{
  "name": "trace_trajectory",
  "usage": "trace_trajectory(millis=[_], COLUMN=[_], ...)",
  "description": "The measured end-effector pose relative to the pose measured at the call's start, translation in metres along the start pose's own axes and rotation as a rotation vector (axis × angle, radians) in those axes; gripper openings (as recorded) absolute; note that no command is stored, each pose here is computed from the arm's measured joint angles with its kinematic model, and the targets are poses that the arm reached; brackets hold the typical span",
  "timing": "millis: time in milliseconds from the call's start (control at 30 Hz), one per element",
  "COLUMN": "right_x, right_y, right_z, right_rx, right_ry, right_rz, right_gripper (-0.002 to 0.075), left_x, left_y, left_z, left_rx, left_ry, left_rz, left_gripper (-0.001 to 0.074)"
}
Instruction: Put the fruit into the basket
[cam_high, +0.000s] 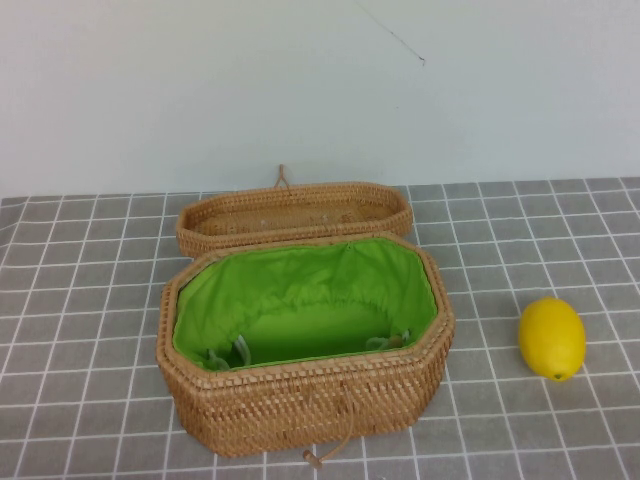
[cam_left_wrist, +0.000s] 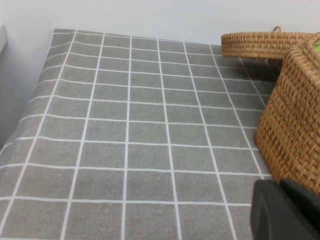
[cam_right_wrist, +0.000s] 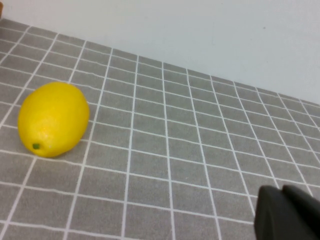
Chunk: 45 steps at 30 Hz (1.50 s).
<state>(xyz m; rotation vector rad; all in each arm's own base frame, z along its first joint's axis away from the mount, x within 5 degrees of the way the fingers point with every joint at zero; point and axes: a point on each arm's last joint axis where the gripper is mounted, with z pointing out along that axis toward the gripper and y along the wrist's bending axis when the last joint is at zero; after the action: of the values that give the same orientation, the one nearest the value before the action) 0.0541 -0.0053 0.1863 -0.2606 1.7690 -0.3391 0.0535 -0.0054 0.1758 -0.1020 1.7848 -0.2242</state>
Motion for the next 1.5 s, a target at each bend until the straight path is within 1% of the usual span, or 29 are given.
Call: trace_trajectory(millis=[200,333,467,567,833,933,1033,1100,1500], right_x=[-0.003,-0.003,0.003,0.003,0.000,-0.005,-0.016,-0.021,-0.033], right_y=[-0.001,0.000,0.003,0.003,0.007,0.005,0.001,-0.004,-0.019], right_z=[0.000,0.000,0.000,0.000,0.000,0.000,-0.001,-0.002,-0.008], right_rx=[0.009,0.000,-0.028,-0.033,-0.071,-0.068,-0.053,-0.026,0.084], right_ry=[-0.028,-0.029,0.037,0.036,0.011,-0.048,-0.165,-0.237,-0.426], right_rz=[0.001,0.035,0.104,0.120,0.303,0.375,0.534,0.600,0.630], right_gripper=[0.0000,0.0000,0.0000,0.0000,0.0000,0.0000,0.0000,0.0000,0.0000], left_x=[0.000,0.000,0.000,0.000,0.000,0.000,0.000,0.000,0.000], left_y=[0.000,0.000,0.000,0.000,0.000,0.000,0.000,0.000,0.000], left_z=[0.000,0.000,0.000,0.000,0.000,0.000,0.000,0.000,0.000], left_rx=[0.000,0.000,0.000,0.000,0.000,0.000,0.000,0.000,0.000], left_ry=[0.000,0.000,0.000,0.000,0.000,0.000,0.000,0.000,0.000], left_rz=[0.000,0.000,0.000,0.000,0.000,0.000,0.000,0.000,0.000], left_gripper=[0.0001,0.0000,0.0001,0.0001,0.0001,0.0001,0.0001,0.0000,0.0001])
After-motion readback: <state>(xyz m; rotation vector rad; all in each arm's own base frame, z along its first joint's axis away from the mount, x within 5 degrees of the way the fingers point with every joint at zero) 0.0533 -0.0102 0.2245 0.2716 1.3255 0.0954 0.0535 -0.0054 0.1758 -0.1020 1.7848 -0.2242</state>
